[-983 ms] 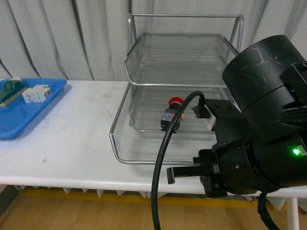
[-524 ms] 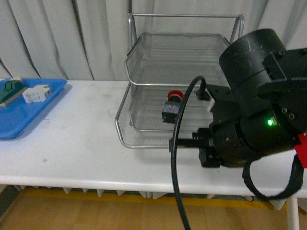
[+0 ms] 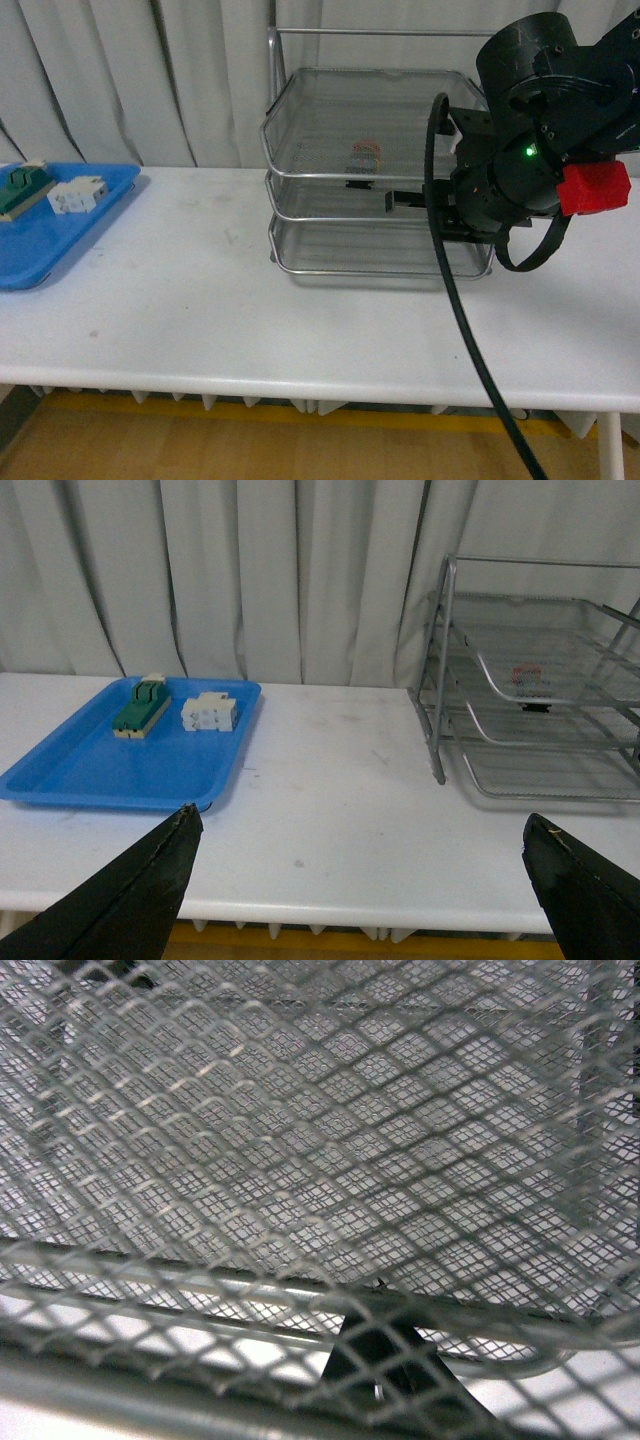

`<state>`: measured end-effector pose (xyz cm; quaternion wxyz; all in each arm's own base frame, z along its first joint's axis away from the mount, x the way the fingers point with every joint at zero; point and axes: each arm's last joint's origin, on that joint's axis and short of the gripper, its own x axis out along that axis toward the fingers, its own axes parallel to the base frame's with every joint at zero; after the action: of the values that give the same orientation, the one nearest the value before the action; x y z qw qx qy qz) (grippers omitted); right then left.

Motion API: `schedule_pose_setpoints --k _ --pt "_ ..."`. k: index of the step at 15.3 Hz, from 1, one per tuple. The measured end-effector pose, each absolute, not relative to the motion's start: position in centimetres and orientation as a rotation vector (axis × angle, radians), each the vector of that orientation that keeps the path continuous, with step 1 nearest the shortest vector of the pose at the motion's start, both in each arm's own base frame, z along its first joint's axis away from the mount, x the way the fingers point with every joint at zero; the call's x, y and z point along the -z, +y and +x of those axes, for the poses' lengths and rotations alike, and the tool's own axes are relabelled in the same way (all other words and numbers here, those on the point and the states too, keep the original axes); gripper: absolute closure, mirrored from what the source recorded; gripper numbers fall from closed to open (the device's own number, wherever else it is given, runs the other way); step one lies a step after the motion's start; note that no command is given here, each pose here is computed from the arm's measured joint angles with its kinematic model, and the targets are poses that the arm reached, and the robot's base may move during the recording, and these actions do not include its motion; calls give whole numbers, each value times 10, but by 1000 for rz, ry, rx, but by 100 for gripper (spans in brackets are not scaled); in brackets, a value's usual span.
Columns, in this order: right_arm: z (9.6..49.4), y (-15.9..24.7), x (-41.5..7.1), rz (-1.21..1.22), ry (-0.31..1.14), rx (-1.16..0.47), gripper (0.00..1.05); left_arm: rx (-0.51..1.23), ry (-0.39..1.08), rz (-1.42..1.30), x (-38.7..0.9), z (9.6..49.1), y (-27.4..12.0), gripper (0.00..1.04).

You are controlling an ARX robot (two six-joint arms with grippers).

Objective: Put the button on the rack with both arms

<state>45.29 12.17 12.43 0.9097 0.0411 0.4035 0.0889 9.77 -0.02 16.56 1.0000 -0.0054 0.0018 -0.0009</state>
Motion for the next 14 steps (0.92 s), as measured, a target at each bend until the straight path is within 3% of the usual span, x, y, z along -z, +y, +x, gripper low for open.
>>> schedule_pose_setpoints --k 5,8,14 --pt "457 122 -118 80 842 -173 103 2 4 -11 -166 98 0 7" --pt "438 119 -125 133 847 -182 103 2 4 -11 -166 98 0 7" --pt "344 94 -184 341 752 -325 103 2 4 -11 -166 98 0 7"
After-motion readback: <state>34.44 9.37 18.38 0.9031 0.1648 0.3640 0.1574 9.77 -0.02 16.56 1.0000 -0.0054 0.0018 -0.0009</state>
